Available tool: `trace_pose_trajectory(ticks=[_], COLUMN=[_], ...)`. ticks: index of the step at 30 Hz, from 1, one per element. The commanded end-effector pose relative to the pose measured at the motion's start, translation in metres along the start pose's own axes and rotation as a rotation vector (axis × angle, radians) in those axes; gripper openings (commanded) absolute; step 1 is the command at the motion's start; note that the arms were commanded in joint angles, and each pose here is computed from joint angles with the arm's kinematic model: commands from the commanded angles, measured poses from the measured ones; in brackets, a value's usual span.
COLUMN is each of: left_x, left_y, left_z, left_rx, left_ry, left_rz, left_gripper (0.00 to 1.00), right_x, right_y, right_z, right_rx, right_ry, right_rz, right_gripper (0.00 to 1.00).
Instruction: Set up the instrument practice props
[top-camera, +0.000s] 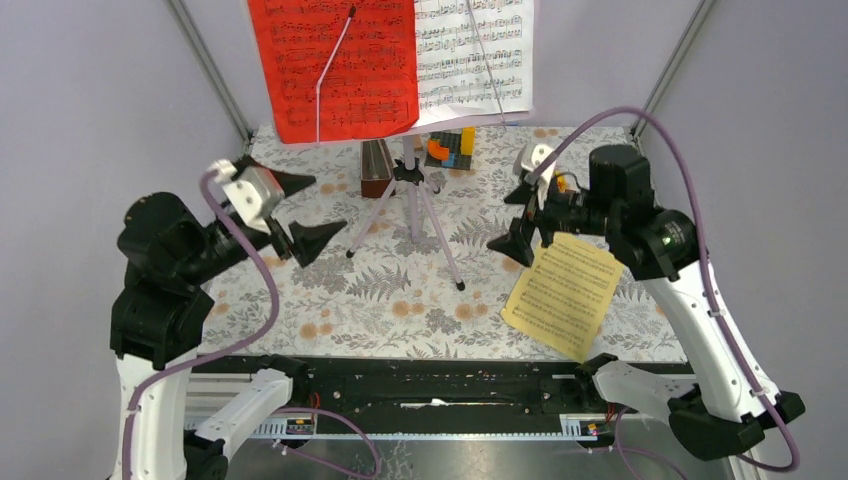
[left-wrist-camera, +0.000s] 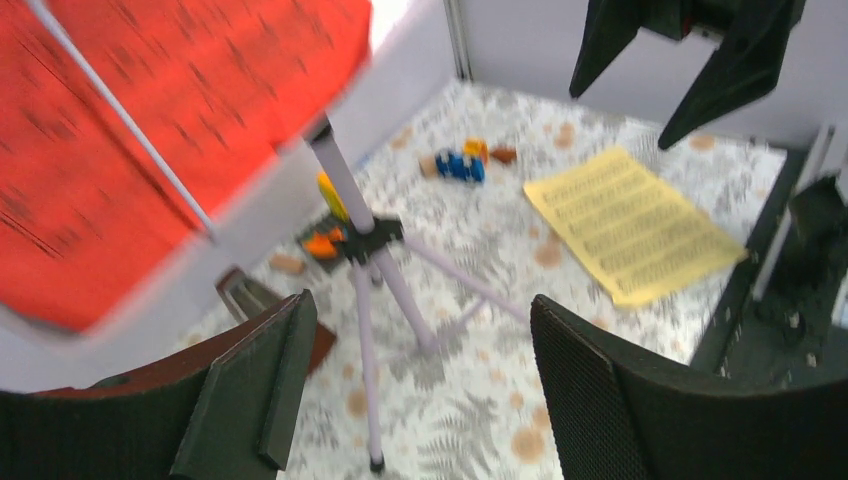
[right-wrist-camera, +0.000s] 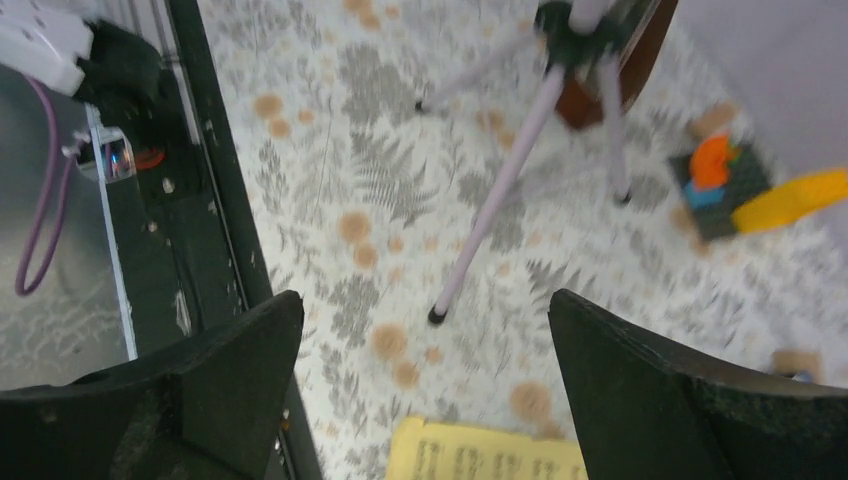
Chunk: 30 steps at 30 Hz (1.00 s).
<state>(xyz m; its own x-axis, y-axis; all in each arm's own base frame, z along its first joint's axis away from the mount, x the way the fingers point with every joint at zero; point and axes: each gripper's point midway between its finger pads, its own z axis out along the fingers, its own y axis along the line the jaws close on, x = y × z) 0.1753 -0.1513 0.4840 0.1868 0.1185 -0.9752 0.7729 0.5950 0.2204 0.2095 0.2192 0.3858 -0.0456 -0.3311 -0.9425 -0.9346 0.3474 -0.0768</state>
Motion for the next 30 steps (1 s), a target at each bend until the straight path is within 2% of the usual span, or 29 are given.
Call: trace_pose_trajectory(ticks=[1, 8, 15, 20, 26, 30], left_x=[0.065, 0.171, 0.226, 0.258, 0.281, 0.288], left_y=[-0.016, -0.022, -0.024, -0.032, -0.087, -0.124], left_z=[-0.014, -0.017, -0.001, 0.019, 0.06, 0.094], left_rx=[0.046, 0.061, 0.133, 0.182, 0.295, 0.4], left_ry=[0.177, 0.409, 0.499, 0.592, 0.678, 0.69], left_rz=[0.025, -0.019, -0.043, -0.033, 0.09, 0.091], left_gripper=[0.83, 0.83, 0.84, 0.85, 0.85, 0.85], right_x=[0.069, 0.187, 0.286, 0.325, 0.351, 0.363], right_y=[-0.009, -0.04, -0.089, -0.114, -0.124, -0.12], right_z=[0.0, -0.009, -0.043, -0.072, -0.093, -0.09], right_rx=[0.074, 0.194, 0.361, 0.454, 0.509, 0.488], right_ry=[0.116, 0.313, 0.449, 0.468, 0.47, 0.489], right_rz=[0.067, 0.344, 0.714, 0.895, 1.015, 1.06], right_gripper=[1.0, 1.0, 1.0, 1.0, 1.0, 1.0])
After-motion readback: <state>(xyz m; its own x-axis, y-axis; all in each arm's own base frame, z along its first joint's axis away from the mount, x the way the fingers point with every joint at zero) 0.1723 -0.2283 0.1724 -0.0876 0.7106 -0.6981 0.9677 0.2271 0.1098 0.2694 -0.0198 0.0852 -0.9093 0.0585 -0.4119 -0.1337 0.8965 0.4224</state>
